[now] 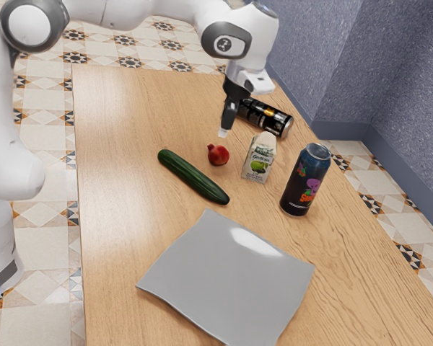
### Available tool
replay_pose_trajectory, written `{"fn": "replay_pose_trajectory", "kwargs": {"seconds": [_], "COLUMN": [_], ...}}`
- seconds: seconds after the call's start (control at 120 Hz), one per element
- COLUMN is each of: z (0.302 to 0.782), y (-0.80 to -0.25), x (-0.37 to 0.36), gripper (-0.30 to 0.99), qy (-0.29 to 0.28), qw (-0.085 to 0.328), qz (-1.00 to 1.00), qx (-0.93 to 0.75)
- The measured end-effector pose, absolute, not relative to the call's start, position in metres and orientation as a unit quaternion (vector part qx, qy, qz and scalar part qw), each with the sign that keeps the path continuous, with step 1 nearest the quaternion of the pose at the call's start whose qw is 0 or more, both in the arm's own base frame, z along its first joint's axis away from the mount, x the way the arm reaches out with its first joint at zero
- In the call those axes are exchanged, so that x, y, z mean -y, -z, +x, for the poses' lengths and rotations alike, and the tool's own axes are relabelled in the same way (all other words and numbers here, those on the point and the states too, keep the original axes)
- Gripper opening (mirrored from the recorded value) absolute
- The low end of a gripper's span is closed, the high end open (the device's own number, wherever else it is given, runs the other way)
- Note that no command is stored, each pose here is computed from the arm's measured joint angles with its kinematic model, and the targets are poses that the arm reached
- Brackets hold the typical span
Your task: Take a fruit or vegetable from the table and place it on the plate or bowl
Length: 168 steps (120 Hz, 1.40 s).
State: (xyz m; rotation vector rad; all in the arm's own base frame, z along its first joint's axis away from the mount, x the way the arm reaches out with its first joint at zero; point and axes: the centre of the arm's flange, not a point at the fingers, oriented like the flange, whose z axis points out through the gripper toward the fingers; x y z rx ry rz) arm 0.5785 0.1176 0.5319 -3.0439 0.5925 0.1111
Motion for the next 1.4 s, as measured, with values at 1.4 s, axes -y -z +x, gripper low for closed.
{"fn": "replay_pose_trajectory", "kwargs": {"seconds": [1.4], "z": [0.588], "y": [-0.416], "x": [-0.151], "gripper": [0.38], "qy": [0.041], "qw": [-0.029], "qz": [-0.973], "qx": [-0.226]}}
